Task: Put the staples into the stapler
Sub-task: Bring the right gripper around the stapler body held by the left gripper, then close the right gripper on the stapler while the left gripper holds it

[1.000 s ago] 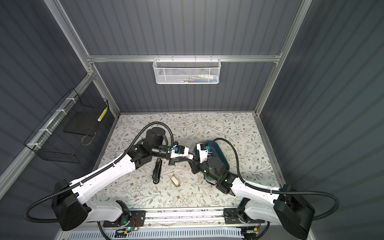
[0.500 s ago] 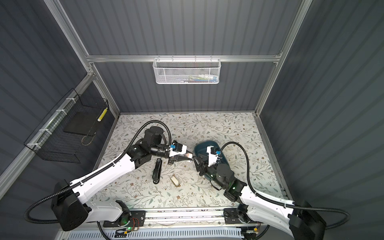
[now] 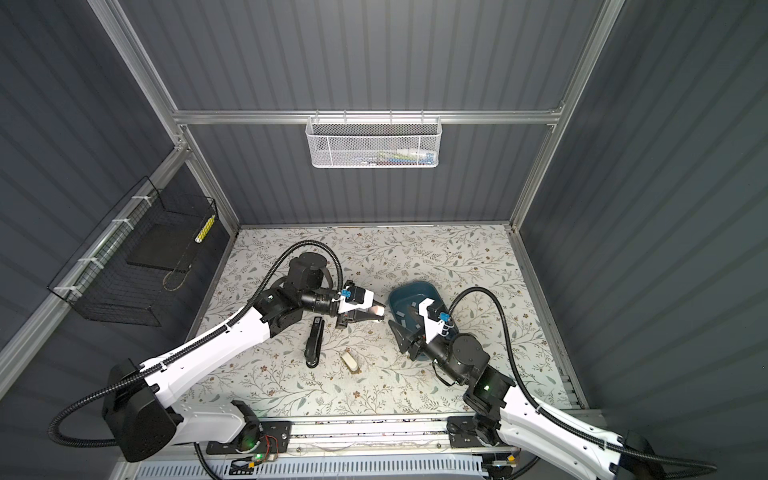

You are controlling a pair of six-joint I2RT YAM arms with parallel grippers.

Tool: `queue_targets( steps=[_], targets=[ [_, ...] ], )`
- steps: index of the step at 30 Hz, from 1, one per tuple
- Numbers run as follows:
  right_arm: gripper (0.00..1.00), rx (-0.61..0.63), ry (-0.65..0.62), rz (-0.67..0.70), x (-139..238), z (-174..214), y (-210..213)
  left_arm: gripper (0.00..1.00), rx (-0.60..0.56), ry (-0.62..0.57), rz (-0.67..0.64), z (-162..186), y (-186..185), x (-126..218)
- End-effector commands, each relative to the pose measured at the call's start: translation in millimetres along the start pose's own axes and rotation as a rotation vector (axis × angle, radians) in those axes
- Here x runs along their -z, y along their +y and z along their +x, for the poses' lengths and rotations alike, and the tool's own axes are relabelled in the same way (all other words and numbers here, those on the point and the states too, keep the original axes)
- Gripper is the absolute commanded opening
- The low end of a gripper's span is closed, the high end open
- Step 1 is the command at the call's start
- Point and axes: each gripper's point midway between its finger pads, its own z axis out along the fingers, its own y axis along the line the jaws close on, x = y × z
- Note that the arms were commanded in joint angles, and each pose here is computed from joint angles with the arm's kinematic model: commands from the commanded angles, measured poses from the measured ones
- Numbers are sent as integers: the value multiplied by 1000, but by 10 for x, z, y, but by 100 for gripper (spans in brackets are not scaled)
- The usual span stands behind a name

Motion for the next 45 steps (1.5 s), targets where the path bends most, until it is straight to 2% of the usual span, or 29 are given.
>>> queue_targets(
  steps=[1,4,7,31,33,45],
  targets=[
    [76,127,22,-202,-19,-35,374,0,-18,-40,62,-63,-106,26],
    [80,160,42,-246,-61,43,439,0,-34,-60,96,-98,-176,38],
    [81,165,57,-275,-103,85,489,0,-44,-80,128,-130,-239,49],
    [63,152,-13,-286,-236,-47,541,0,-40,-143,234,-204,-397,65],
    [61,149,-9,-284,-269,-39,541,0,-41,-146,237,-209,-404,65],
    [34,139,-54,-302,-219,-86,577,0,-37,-146,242,-189,-408,53]
  ],
)
